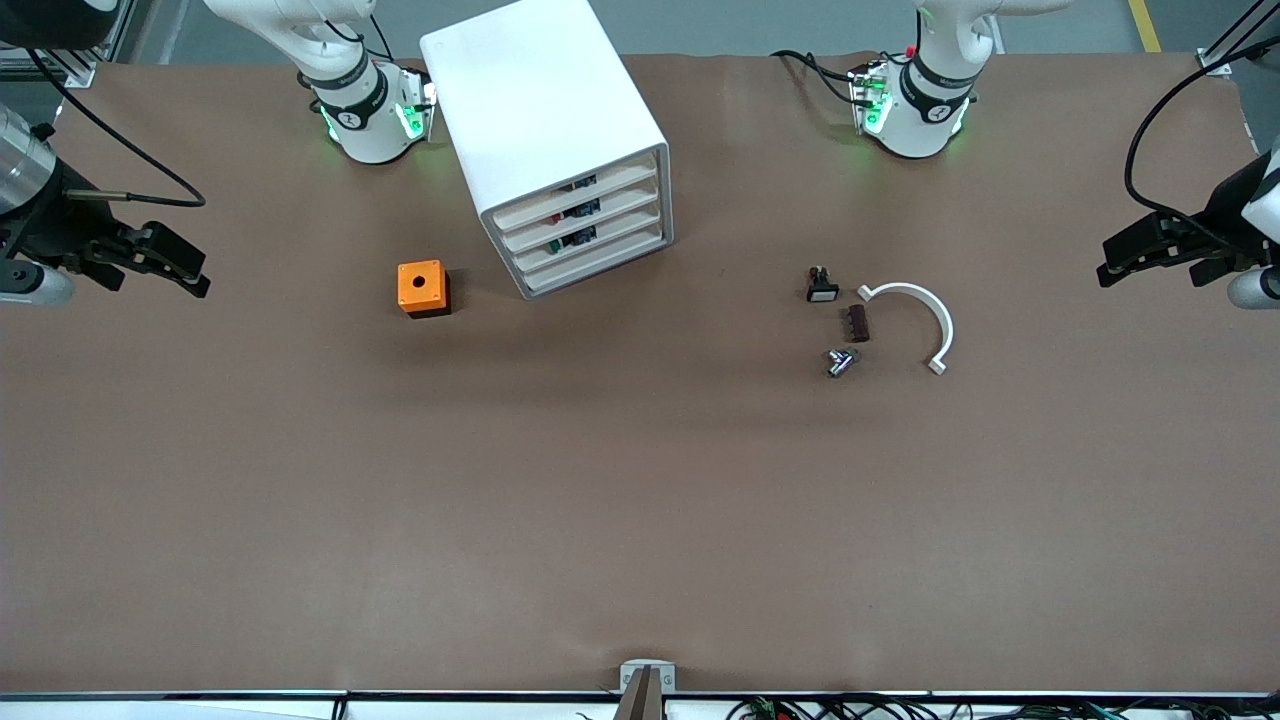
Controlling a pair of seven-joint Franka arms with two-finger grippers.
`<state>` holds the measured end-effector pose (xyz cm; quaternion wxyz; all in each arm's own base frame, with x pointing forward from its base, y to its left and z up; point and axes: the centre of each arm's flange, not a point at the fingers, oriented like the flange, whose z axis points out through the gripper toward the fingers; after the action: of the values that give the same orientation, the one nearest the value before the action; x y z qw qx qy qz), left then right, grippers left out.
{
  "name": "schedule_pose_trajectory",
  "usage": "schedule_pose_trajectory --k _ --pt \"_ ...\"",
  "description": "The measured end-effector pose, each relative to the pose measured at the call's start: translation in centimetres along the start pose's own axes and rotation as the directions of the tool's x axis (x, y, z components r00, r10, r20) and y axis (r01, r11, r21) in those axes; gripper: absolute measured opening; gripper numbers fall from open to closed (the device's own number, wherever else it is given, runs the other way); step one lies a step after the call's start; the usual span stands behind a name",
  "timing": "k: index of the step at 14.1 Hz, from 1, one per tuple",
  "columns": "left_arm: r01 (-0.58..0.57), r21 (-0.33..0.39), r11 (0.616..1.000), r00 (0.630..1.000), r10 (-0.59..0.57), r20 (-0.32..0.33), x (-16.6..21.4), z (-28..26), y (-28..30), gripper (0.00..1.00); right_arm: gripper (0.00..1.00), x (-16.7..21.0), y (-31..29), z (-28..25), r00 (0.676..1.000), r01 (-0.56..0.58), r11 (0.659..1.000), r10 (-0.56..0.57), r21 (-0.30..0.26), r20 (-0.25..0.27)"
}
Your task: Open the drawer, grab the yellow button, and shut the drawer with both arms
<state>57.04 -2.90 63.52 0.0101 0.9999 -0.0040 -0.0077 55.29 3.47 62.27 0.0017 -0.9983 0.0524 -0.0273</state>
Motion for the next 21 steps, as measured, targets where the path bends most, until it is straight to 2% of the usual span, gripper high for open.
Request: schedule_pose_trajectory --k 5,8,12,16,18,21 --pt "0.001 0.0 1.0 1.0 -0.001 0.002 0.0 0.1 -0.1 1.0 1.0 0.0 0.1 -0.1 1.0 -0.002 1.0 0.002 -0.001 -0.001" --pt "0.004 0.001 1.0 0.999 -0.004 0.034 0.6 1.6 -0.2 1.0 1.0 0.0 0.1 -0.1 1.0 -0.002 1.0 0.002 -0.001 -0.002" --pt "0.047 -0.028 0.998 0.988 -0.042 0.148 3.0 8.0 1.7 1.0 1.0 0.0 0.2 0.0 1.0 -0.004 1.0 0.004 -0.002 0.003" --pt "0.187 -0.046 0.981 0.936 -0.164 0.31 4.9 16.7 8.0 1.0 1.0 -0.2 0.2 0.2 0.999 -0.03 1.0 0.03 -0.006 0.025" --pt "0.248 -0.032 0.968 0.909 -0.221 0.353 4.8 18.6 10.9 1.0 1.0 -0.5 -0.4 0.3 0.995 -0.098 0.995 0.098 -0.009 0.035" --pt "0.327 0.038 0.944 0.872 -0.317 0.374 3.4 19.7 16.8 1.0 1.0 -1.2 -2.8 0.4 0.979 -0.195 0.981 0.196 -0.019 0.051"
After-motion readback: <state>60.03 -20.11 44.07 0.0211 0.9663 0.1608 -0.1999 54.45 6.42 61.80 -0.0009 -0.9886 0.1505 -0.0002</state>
